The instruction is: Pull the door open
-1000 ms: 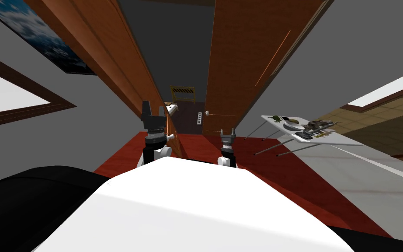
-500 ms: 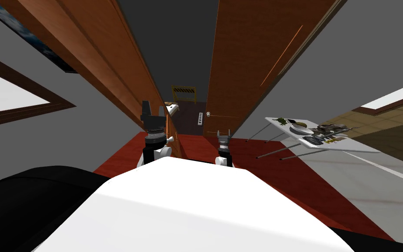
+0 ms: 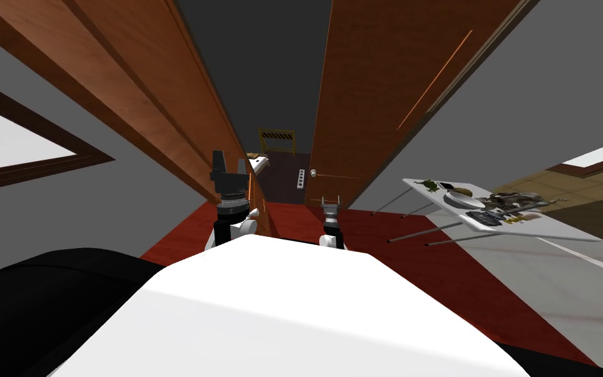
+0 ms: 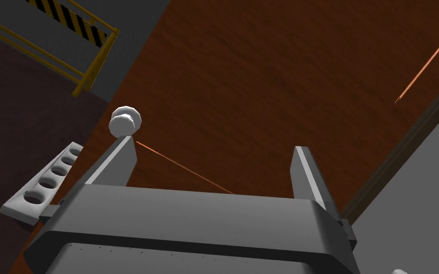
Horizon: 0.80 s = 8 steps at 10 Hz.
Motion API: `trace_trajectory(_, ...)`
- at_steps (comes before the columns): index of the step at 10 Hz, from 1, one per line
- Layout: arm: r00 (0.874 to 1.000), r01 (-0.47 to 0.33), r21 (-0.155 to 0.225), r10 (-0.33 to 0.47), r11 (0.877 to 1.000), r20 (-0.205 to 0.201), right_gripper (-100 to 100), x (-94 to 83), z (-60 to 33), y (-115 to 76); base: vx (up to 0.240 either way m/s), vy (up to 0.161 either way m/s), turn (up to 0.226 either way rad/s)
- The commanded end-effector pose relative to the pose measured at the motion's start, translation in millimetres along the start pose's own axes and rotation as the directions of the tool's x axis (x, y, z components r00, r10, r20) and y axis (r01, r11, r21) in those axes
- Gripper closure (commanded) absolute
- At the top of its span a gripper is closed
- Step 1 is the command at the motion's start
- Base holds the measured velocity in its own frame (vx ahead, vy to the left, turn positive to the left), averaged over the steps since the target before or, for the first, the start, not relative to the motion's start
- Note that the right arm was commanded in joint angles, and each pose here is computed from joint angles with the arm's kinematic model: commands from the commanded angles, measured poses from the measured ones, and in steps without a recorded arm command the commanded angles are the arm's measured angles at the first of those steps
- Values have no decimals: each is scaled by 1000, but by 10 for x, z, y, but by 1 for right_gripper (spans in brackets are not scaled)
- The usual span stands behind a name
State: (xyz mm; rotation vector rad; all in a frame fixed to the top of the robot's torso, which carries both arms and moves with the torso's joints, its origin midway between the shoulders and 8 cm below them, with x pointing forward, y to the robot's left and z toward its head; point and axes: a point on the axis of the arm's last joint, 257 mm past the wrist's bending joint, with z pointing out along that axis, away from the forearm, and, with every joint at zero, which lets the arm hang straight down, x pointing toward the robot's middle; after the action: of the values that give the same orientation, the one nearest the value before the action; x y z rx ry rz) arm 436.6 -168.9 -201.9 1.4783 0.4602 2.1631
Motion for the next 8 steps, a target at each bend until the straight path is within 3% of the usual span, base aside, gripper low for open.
trace_trajectory(1, 999, -49, 15, 49, 999, 15, -100, -71, -24, -117, 93, 8, 38)
trace_trajectory(4, 991, -131, 39, 129, 991, 47, -100, -191, -70, -302, 93, 9, 35)
trace_trajectory(8, 970, -229, 63, 223, 971, 93, -100, -349, -141, -528, 95, 10, 30)
